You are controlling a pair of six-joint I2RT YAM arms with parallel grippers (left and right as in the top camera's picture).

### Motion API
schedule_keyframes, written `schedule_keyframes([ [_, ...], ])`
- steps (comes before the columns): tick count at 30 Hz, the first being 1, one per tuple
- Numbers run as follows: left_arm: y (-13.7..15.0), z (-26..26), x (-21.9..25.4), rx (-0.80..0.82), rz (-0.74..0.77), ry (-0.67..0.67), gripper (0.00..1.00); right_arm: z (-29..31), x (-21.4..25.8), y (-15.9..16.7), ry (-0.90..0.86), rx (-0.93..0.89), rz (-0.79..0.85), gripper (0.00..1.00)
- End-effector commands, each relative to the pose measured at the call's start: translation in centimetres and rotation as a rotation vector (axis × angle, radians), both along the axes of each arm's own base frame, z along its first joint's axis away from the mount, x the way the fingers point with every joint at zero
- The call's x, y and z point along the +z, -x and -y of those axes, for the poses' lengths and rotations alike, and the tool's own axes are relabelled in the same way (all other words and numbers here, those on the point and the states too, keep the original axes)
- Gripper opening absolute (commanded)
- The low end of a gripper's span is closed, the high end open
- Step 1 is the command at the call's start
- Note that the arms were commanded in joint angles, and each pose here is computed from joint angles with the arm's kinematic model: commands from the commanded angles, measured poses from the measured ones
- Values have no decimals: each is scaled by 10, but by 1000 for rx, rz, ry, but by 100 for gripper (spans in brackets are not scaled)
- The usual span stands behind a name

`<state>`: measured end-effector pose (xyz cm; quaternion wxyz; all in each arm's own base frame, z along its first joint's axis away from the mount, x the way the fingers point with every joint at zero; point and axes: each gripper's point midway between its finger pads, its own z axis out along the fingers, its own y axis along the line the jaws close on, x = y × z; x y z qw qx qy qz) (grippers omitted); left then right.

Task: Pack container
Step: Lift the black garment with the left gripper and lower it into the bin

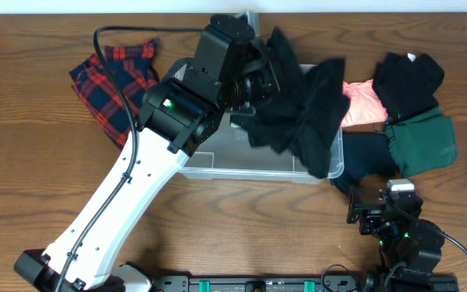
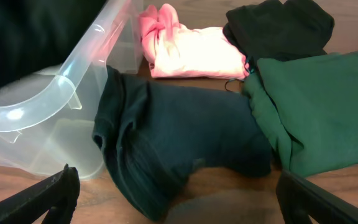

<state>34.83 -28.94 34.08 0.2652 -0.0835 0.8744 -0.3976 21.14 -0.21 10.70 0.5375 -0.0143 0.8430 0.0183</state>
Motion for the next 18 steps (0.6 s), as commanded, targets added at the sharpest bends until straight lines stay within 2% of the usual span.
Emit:
schedule_keyframes([
  [1, 5, -14, 8, 75, -40, 9, 6, -2, 0, 0, 0, 9, 2, 99],
  [5, 12, -43, -32, 177, -142, -148, 6, -2, 0, 0, 0, 9, 2, 99],
  [9, 7, -52, -61, 212, -159, -224, 6, -2, 0, 0, 0, 9, 2, 99],
  [15, -10, -41, -89, 178, -147, -265, 6, -2, 0, 0, 0, 9, 2, 99],
  [18, -16, -19, -91, 102, -138, -211, 6, -2, 0, 0, 0, 9, 2, 99],
])
